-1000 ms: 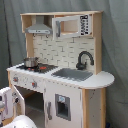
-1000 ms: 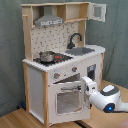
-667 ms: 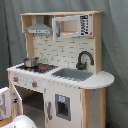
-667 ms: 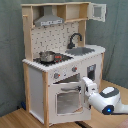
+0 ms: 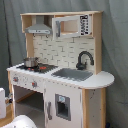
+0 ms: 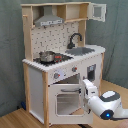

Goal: Play with the kitchen

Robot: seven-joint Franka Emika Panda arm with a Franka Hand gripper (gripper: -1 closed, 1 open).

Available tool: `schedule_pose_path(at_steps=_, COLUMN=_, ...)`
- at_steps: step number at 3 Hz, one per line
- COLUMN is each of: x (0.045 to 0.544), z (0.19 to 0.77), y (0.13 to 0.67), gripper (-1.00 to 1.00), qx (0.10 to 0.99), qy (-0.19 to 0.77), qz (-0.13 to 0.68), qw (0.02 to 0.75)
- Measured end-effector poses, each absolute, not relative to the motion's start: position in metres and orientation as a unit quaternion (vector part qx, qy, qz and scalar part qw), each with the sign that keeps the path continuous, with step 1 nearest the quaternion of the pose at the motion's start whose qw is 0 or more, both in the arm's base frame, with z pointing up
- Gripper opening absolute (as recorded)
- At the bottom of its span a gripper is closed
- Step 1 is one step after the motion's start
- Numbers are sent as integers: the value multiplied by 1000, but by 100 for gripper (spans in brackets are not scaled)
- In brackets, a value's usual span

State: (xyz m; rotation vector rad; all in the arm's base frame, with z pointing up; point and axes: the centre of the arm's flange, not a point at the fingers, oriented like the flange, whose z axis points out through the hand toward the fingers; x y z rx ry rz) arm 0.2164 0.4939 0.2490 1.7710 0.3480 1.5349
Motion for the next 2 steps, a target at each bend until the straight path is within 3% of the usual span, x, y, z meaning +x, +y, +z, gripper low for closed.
schedule_pose_path(at_steps=1, x=213, z=253, y=504, gripper=-100, qx=693, qy=134, qz=603, qw=371)
schedule_pose_path(at_steps=2, x=214, z=254, y=507, gripper=100, qx=693, qy=135, qz=604, qw=370)
